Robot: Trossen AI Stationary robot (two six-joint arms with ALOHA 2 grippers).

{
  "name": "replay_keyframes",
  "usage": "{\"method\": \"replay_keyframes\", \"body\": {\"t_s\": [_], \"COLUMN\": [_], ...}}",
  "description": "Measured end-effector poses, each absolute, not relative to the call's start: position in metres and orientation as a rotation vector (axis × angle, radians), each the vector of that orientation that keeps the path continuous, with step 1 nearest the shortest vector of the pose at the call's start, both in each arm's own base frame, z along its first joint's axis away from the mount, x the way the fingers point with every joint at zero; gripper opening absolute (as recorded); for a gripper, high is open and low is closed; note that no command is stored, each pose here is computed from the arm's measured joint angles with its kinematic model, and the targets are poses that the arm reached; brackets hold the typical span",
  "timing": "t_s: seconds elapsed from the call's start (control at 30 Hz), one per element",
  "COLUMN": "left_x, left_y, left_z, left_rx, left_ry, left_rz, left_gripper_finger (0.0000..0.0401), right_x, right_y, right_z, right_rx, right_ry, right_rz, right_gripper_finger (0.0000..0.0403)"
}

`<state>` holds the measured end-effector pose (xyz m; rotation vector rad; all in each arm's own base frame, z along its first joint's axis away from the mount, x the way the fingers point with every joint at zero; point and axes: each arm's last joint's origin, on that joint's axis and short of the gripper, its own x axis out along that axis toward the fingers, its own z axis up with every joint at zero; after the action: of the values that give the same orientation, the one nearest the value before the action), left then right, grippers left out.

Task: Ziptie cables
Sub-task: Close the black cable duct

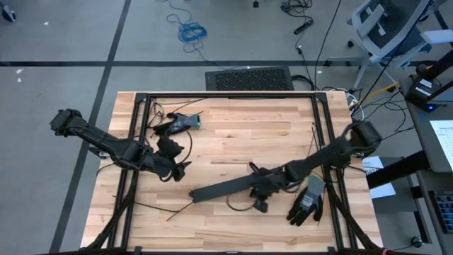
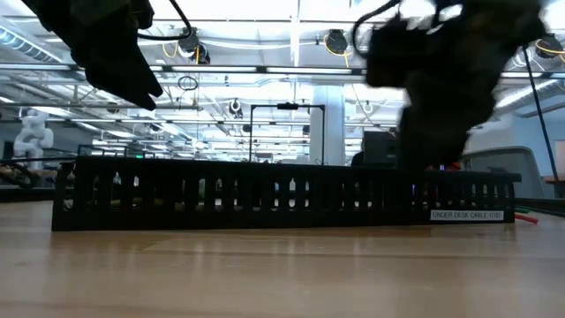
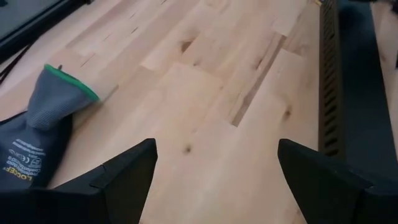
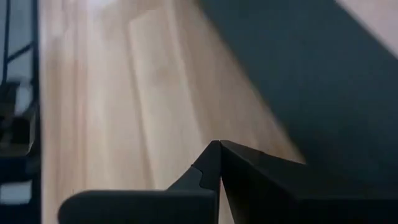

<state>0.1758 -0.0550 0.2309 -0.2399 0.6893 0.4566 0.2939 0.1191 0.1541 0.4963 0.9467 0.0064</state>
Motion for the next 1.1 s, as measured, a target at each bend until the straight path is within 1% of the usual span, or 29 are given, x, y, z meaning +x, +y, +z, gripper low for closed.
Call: {"method": "replay_keyframes", "body": {"t_s": [0.1,0.23,0.37,0.5,0.57,0.73,0.83,0.93,1.1], "left_x": [0.176,0.176,0.176,0.176,0.175,0.174,0.174,0.174,0.17], "left_y": [-0.054,-0.054,-0.054,-0.054,-0.054,-0.054,-0.054,-0.054,-0.053], "left_z": [0.231,0.231,0.231,0.231,0.23,0.229,0.229,0.229,0.226], "left_rx": [-0.242,-0.243,-0.22,-0.198,-0.193,-0.19,-0.19,-0.19,-0.122], "left_ry": [0.689,0.689,0.7,0.708,0.715,0.728,0.729,0.734,0.792], "left_rz": [0.462,0.461,0.445,0.434,0.436,0.442,0.442,0.437,0.416], "left_gripper_finger": [0.0334,0.0334,0.0334,0.0334,0.0334,0.0334,0.0334,0.0334,0.0334], "right_x": [0.319,0.354,0.373,0.387,0.391,0.391,0.392,0.393,0.389], "right_y": [0.116,0.126,0.131,0.124,0.119,0.095,0.081,0.076,0.091], "right_z": [0.152,0.163,0.16,0.161,0.159,0.156,0.154,0.156,0.165], "right_rx": [0.522,0.443,0.351,0.327,0.334,0.353,0.348,0.36,0.308], "right_ry": [0.93,0.874,0.933,0.91,0.905,0.922,0.946,0.957,0.972], "right_rz": [-0.027,0.033,0.045,0.038,-0.008,-0.194,-0.237,-0.191,-0.008], "right_gripper_finger": [0.0,0.0,0.0,0.0,0.0,0.0,0.0,0.0,0.0]}}
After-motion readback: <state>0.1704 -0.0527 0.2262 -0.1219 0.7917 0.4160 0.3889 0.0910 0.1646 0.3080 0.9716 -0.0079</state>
